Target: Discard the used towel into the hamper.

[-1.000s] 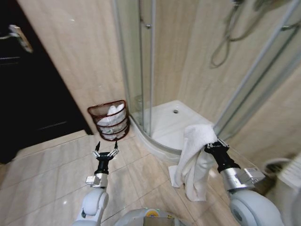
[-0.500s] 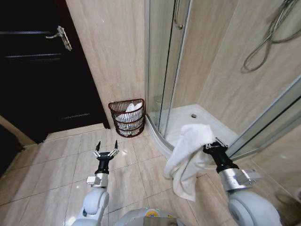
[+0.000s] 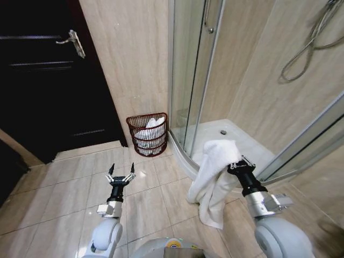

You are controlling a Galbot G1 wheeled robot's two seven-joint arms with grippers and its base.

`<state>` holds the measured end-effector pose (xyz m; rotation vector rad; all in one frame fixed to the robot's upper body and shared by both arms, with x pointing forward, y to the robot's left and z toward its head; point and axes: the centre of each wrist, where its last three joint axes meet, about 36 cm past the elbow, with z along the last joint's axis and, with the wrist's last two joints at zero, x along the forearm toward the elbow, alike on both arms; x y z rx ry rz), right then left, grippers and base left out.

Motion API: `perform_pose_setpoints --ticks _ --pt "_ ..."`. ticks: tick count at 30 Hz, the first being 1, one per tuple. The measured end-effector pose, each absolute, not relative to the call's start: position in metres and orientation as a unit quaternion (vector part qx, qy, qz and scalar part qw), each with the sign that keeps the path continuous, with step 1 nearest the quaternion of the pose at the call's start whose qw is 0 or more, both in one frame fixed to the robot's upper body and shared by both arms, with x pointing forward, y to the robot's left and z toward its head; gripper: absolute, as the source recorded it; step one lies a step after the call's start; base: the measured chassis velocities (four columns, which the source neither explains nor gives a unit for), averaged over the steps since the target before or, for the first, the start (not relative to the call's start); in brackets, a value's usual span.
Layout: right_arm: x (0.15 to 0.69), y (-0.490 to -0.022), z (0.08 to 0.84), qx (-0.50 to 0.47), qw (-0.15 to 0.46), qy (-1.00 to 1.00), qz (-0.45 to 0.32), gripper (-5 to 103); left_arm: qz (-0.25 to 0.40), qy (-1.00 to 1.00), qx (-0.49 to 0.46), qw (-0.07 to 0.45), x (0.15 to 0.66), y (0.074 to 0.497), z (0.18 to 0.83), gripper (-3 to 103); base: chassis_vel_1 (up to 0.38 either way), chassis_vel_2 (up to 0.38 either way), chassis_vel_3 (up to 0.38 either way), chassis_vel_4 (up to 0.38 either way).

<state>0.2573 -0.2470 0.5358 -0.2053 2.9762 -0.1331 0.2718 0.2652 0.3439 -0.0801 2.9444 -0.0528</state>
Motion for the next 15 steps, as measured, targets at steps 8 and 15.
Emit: perform_pose_setpoints --ticks 8,15 --pt "0.2567 -0.2466 0.5352 -0.07 0.077 0.994 -0.046 8 -0.019 0.994 -0.029 0.101 0.2703 0.2628 0.3434 100 0.081 0.081 -0.092 -0.091" --pt "0.2562 -0.2474 0.5349 -0.071 0.077 0.993 -0.047 8 -0.02 0.994 -0.03 0.101 0.2668 0.2584 0.3412 100 0.106 0.102 -0.092 -0.099"
